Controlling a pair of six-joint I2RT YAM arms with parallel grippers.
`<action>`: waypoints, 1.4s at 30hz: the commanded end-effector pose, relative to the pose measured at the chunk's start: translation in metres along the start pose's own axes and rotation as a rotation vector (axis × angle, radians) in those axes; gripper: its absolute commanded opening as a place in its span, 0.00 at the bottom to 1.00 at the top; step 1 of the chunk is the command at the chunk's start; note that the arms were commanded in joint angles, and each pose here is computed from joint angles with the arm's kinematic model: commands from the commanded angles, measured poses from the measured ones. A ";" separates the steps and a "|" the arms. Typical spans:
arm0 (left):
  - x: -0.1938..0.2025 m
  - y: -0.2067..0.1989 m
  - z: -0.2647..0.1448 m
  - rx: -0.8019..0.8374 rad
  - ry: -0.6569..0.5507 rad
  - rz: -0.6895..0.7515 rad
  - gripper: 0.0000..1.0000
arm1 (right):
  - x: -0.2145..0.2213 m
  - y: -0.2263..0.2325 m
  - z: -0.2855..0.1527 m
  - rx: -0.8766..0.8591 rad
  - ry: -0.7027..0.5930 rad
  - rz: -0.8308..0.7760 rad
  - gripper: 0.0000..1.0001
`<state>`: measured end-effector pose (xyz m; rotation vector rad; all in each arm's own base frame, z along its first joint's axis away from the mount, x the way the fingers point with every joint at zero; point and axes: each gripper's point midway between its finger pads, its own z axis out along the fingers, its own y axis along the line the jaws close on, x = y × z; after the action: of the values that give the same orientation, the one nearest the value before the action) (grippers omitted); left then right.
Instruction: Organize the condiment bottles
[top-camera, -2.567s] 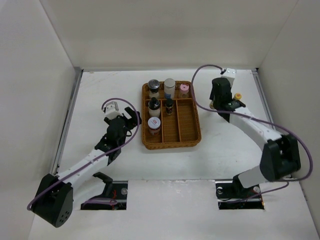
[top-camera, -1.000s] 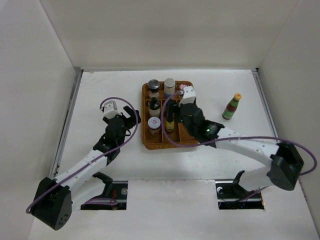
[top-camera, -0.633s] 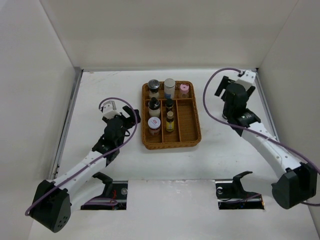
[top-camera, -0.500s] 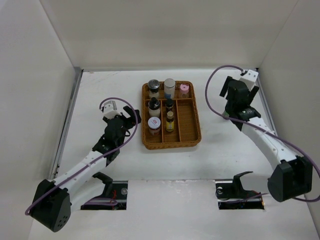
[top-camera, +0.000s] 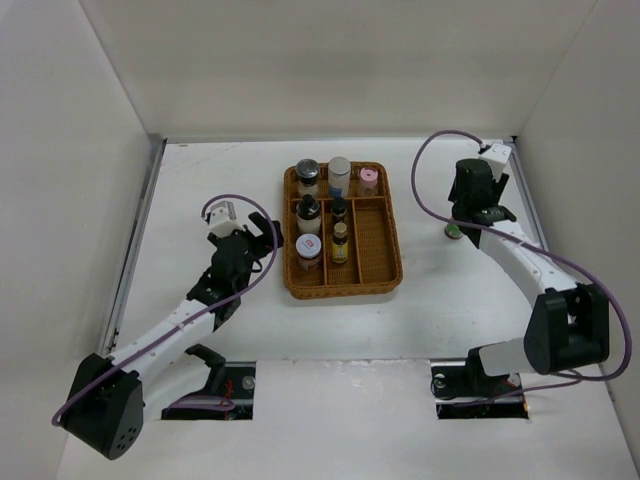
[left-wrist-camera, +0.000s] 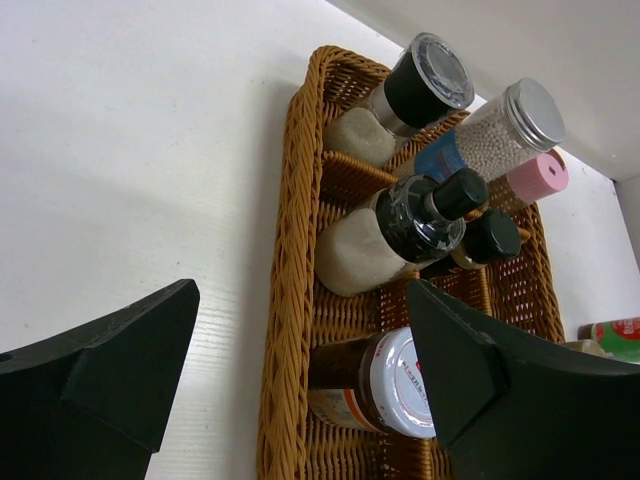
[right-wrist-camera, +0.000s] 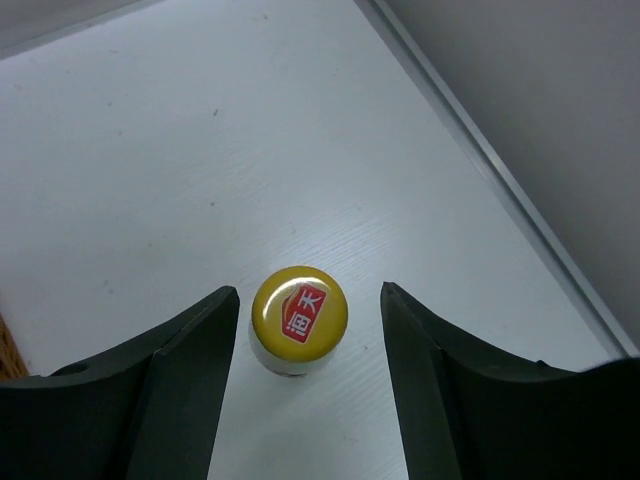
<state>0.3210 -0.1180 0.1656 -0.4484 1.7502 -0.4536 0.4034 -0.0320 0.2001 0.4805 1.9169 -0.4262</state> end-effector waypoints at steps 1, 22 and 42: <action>-0.010 -0.009 0.002 0.031 -0.036 -0.026 0.84 | -0.019 0.011 0.004 -0.042 -0.030 0.048 0.63; -0.018 -0.012 0.000 0.041 -0.052 -0.034 0.84 | -0.105 0.029 -0.079 -0.189 -0.301 0.149 0.26; -0.040 0.000 0.008 -0.029 -0.092 -0.058 0.87 | -0.089 0.220 -0.149 -0.674 -0.299 0.104 0.28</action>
<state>0.3287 -0.1001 0.1719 -0.5027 1.7223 -0.4208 0.4154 0.2036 0.2461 -0.0443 1.8293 0.0714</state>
